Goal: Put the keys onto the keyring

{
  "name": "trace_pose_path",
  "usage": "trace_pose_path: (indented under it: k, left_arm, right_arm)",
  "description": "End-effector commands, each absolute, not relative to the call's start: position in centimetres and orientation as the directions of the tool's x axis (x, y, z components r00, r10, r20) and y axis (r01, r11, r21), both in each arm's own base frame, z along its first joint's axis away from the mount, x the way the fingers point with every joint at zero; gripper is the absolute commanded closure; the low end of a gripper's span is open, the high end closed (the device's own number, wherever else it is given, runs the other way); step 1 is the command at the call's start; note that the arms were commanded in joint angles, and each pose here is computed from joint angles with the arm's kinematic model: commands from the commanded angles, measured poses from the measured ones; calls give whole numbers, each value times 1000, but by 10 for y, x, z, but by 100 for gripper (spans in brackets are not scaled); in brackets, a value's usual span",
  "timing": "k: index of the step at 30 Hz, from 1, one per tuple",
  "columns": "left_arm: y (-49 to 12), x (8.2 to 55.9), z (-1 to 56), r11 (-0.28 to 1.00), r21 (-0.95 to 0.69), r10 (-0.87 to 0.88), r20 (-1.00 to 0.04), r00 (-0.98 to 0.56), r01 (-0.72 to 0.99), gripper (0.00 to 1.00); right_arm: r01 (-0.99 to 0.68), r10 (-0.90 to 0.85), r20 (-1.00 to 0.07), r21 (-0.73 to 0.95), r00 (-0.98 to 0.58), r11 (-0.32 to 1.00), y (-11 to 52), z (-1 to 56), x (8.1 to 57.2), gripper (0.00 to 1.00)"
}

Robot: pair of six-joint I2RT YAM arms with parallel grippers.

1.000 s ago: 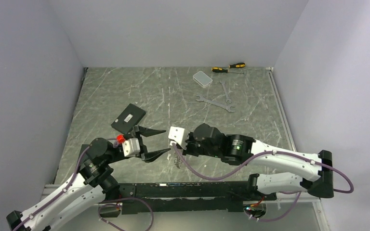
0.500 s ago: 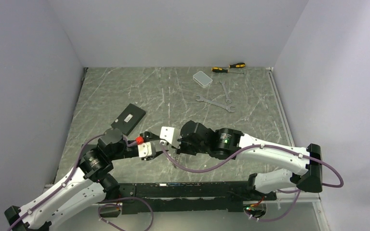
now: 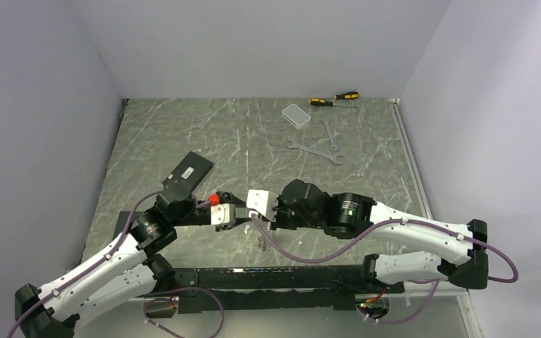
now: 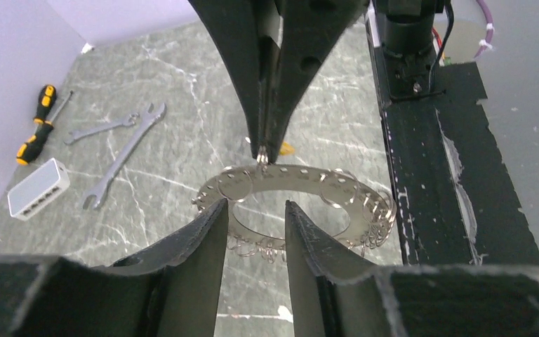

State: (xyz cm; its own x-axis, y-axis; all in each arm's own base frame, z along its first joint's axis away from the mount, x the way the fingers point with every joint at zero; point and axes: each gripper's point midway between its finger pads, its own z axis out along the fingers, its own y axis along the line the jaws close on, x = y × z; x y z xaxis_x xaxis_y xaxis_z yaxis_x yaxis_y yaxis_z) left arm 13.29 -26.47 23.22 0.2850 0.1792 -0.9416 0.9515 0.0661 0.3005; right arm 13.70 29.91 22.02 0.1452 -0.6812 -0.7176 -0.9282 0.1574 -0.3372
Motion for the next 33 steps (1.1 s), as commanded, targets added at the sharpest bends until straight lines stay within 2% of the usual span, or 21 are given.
trace_pose_path:
  k: [1,8,33]
  left_arm:
    - [-276,132,273,60,351,49,-936,349,934,61]
    - [-287,126,272,-12,333,23,-942,333,943,65]
    - [-300,121,273,-80,321,-1,-947,322,944,81]
  right_arm:
    - [-918,-603,-775,-360,192,170,307,243,138,100]
    - [-916,-583,-787,-363,202,172,304,248,136,100]
    - [-919,-541,-814,-353,210,175,310,259,134,100]
